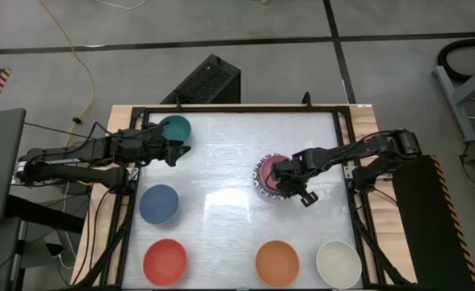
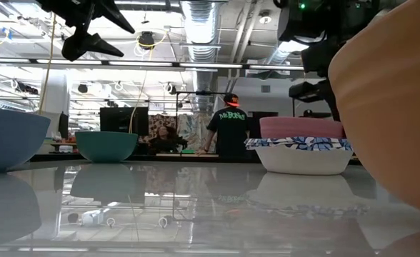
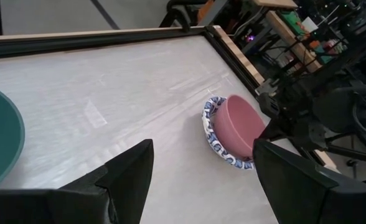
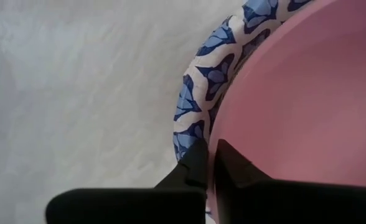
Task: Nest bowls inside each other
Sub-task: Stack the pink bowl on top of the white and blue bowl, then stack the gray bowl on top of the pink bowl
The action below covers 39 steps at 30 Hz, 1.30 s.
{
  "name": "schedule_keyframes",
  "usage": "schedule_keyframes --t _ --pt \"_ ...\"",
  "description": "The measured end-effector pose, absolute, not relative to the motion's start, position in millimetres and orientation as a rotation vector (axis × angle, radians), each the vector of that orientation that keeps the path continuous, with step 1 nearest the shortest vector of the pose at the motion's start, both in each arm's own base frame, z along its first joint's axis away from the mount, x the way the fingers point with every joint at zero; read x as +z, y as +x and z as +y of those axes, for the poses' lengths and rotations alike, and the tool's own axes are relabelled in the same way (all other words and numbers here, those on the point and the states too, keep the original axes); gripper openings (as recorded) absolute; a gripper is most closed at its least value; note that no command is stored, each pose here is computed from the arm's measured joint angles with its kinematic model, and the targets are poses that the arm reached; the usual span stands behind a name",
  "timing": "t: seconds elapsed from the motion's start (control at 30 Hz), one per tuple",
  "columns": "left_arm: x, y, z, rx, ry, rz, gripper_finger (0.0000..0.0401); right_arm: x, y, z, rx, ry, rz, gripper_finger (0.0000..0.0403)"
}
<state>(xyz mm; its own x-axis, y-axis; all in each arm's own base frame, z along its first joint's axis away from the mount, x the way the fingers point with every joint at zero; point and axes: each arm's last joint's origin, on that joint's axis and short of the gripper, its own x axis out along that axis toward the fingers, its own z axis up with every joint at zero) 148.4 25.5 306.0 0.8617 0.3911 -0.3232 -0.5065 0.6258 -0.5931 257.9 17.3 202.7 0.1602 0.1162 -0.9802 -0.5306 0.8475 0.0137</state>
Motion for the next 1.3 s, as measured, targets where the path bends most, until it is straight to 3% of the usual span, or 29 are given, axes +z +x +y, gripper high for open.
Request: schedule_keyframes --t 0.5,0.9,1.3 --pt "305.8 148.3 25.5 0.518 -0.731 0.171 0.0263 206.6 261.1 16.2 0.378 -0.338 1.349 0.009" --pt "305.8 148.4 25.5 0.519 -0.731 0.172 0.0263 228.4 268.1 16.1 0.361 -0.336 1.317 0.0104" --pt "305.5 148.2 25.5 0.52 -0.73 0.175 0.0263 262.0 257.4 15.9 0.255 -0.187 1.252 0.0104"
